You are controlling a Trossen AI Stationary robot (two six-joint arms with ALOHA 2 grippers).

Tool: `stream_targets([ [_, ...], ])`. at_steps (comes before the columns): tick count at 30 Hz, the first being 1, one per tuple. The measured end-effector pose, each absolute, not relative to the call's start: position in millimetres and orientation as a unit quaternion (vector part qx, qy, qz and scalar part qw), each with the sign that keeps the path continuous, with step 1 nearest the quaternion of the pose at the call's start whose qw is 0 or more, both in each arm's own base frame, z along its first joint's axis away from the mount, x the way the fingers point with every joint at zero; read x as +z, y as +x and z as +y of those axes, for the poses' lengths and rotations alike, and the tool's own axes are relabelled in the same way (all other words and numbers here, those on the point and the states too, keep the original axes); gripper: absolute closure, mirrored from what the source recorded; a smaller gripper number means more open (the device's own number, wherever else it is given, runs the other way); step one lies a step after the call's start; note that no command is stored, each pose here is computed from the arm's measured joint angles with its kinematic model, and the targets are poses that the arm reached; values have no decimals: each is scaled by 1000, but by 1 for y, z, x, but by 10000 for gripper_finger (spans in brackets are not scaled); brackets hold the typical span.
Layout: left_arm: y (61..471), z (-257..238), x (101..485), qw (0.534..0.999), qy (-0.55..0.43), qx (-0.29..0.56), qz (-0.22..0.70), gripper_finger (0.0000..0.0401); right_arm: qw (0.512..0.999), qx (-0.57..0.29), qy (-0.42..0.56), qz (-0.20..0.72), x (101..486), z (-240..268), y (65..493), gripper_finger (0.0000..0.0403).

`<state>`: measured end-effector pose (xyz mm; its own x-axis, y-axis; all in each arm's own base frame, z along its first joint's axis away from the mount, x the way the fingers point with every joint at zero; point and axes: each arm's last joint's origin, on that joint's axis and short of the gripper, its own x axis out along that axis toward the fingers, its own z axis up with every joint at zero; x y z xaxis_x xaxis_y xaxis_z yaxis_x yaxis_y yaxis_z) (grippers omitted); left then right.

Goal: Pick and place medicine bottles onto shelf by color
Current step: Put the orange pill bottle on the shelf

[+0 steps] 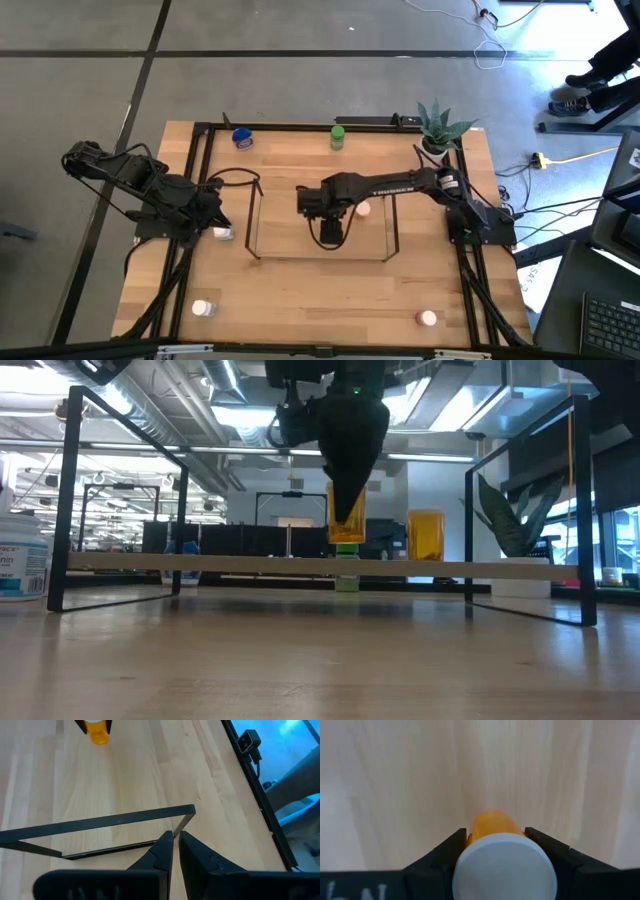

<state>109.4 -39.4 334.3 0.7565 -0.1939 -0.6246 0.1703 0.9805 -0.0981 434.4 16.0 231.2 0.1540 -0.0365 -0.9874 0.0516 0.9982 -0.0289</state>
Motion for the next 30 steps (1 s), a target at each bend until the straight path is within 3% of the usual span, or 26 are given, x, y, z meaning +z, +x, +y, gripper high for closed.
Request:
stream_targets([
  [10, 109, -39, 334, 937, -22, -95, 335, 376, 761, -9, 6, 649, 231, 0, 435, 212],
  [20, 109, -39, 334, 937, -23, -95, 336, 376, 797, -10, 10, 603, 230, -6, 446, 212],
  [30, 109, -39, 334, 937, -23, -95, 335, 376, 776, -10, 12, 631, 209, -7, 439, 212],
])
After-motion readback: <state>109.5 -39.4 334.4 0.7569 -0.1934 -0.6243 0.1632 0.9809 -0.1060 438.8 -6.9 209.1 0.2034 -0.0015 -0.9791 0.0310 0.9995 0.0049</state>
